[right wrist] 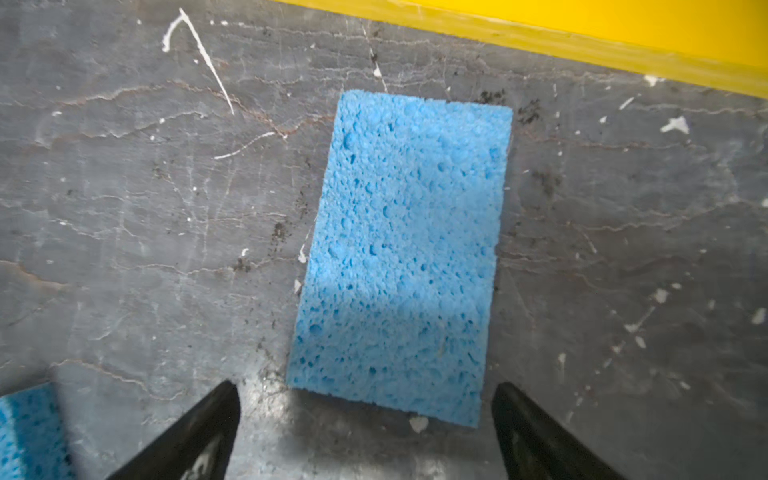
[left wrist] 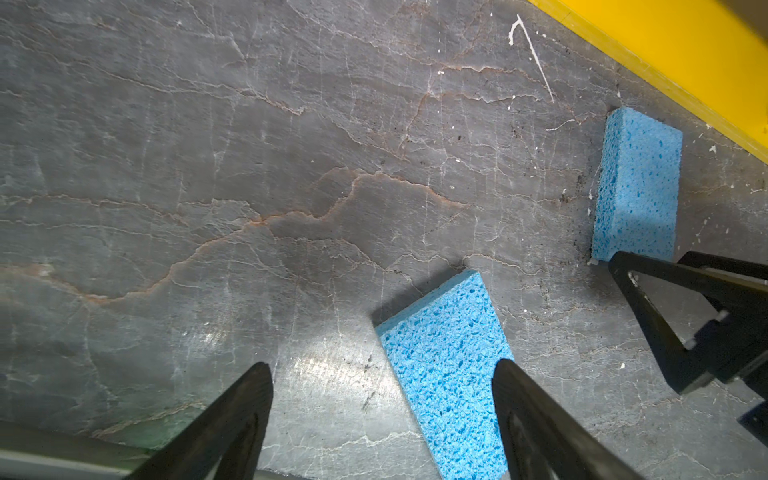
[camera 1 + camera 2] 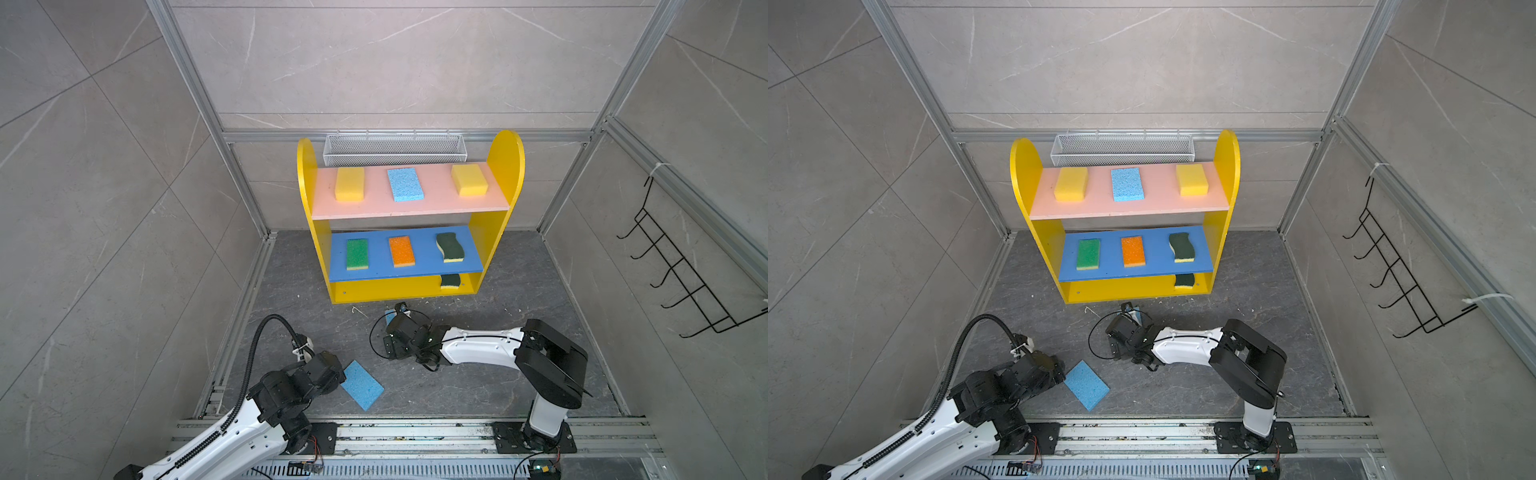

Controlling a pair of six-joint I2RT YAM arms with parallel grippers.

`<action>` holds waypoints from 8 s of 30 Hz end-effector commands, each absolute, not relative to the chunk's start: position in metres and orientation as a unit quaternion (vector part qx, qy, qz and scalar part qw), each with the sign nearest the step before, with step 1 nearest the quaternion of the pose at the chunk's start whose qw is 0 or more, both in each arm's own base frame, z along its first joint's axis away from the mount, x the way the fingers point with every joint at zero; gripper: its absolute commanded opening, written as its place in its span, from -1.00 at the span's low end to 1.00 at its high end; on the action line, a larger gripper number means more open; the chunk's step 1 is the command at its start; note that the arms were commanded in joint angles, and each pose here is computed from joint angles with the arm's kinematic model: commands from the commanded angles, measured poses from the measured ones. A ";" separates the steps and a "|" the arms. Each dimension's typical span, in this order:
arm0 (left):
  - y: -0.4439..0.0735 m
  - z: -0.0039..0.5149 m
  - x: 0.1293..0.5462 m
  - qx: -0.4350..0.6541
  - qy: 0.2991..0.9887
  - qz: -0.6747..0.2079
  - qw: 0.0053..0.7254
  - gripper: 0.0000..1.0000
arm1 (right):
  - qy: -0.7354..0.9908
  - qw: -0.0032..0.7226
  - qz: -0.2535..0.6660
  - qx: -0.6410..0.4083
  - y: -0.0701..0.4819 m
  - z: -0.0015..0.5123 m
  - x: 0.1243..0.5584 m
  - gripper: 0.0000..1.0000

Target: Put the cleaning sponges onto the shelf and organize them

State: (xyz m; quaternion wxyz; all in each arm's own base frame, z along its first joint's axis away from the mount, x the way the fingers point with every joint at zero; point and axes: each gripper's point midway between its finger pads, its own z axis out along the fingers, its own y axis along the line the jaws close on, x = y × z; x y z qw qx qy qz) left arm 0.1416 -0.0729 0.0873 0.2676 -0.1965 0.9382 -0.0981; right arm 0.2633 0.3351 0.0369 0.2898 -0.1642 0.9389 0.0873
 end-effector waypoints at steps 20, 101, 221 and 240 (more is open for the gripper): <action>-0.063 0.089 0.139 -0.212 0.934 -0.086 0.273 0.73 | 0.953 0.268 0.024 -0.140 0.332 0.007 0.270 0.95; -0.055 0.119 0.157 -0.187 0.924 -0.050 0.330 0.72 | 0.894 0.446 0.039 -0.015 0.287 0.072 0.342 0.24; -0.051 0.116 0.178 -0.168 0.905 -0.020 0.390 0.71 | 0.866 0.490 0.077 -0.064 0.328 0.115 0.434 0.64; -0.048 0.126 0.175 -0.167 0.903 -0.028 0.395 0.72 | 0.854 0.512 0.060 -0.071 0.295 0.175 0.384 0.71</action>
